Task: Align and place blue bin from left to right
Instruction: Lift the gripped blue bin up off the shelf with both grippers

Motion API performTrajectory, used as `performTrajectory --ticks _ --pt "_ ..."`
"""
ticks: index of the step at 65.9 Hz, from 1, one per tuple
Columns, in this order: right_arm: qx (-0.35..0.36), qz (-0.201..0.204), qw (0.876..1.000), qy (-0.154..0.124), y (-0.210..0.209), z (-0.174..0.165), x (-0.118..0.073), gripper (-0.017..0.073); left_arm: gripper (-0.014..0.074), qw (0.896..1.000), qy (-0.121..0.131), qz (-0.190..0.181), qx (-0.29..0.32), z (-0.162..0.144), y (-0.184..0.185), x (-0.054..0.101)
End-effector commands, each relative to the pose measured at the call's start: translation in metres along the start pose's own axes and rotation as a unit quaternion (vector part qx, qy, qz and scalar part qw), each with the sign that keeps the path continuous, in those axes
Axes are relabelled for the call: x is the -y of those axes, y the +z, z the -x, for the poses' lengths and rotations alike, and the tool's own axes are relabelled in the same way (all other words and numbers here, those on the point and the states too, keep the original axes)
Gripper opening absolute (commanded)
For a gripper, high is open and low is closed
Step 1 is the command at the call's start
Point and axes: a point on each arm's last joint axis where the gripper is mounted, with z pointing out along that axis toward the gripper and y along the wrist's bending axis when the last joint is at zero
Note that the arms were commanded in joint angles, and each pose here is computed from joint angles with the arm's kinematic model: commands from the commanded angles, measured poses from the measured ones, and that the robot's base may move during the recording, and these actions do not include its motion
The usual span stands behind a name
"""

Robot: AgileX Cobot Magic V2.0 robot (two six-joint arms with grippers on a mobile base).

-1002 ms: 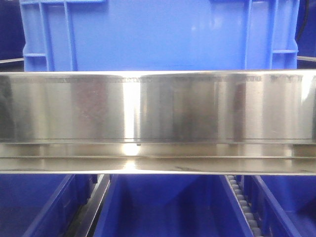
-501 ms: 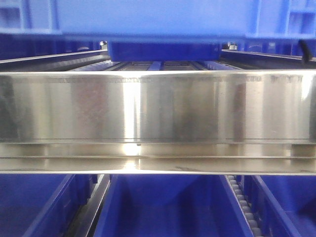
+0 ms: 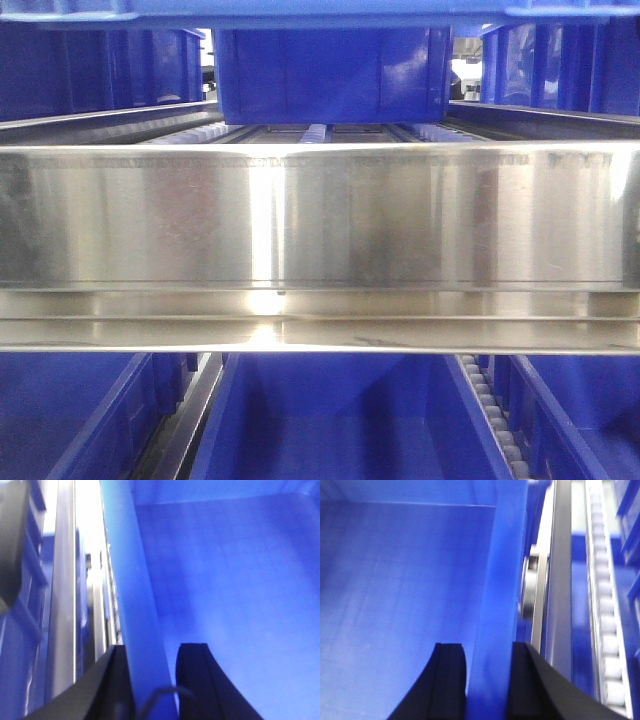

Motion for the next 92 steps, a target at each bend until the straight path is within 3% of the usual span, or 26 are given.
performTrajectory --ticks 1,92 --pt "0.089 -0.016 0.996 -0.019 -0.0243 0.0152 0.0040 -0.0151 -0.0111 0.998 0.004 -0.005 0.057 0.0102 -0.0226 -0.0019" --pt "0.098 -0.015 0.995 -0.020 -0.0246 0.0168 0.0037 -0.0151 -0.0111 0.998 0.004 -0.005 0.056 0.0103 -0.0205 -0.0017"
